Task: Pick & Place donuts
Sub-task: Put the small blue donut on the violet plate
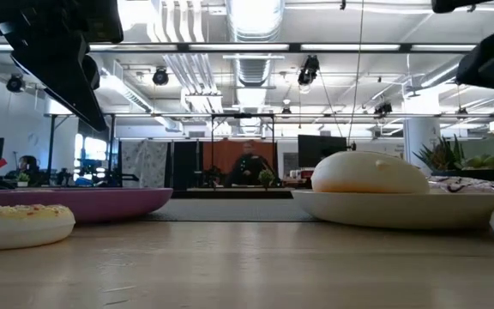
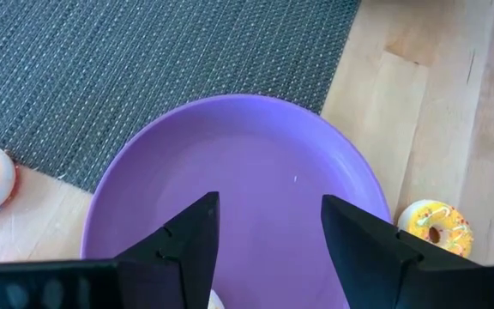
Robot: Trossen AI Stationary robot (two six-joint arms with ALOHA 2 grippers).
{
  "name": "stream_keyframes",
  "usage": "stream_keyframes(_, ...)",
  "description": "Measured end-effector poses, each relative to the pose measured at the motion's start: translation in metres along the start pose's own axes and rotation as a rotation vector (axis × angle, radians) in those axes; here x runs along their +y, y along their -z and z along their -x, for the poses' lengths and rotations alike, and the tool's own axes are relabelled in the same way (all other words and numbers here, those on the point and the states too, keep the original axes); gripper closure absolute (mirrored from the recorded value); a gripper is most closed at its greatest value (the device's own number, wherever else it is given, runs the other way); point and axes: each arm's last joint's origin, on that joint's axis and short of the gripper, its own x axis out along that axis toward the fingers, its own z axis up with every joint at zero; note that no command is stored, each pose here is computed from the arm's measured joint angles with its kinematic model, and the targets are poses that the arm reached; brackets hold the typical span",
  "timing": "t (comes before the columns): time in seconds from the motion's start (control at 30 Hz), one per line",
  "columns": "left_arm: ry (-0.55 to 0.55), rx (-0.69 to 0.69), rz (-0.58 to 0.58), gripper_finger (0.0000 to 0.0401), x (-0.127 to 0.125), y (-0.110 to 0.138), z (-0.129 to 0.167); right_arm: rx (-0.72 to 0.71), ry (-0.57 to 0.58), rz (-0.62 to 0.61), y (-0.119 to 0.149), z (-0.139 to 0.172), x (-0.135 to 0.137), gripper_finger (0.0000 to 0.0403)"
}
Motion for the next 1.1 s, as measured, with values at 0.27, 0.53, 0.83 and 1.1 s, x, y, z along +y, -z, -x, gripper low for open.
stream_keyframes(0.27, -0.002, 0.005, -0.017, 0.0222, 0.0, 0.0, 0.0, 0.007, 0.052, -0.015, 0.004, -0.019, 0.003, 0.0184)
stream_keyframes(0.53, -0.005, 0.01, -0.022, 0.0222, 0.001, 0.001, 0.0, 0.057, 0.085, -0.108, 0.005, -0.04, 0.003, 0.0227)
stream_keyframes(0.83, 0.0, 0.013, -0.027, 0.0222, 0.0, 0.001, 0.0, -0.02, 0.078, -0.43, -0.013, -0.035, -0.007, 0.0384)
stream_keyframes(1.1, -0.084, -0.196, -0.153, 0.0222, -0.007, -0.012, 0.01, -0.446, -0.284, -0.664, -0.076, 0.03, -0.031, 0.039)
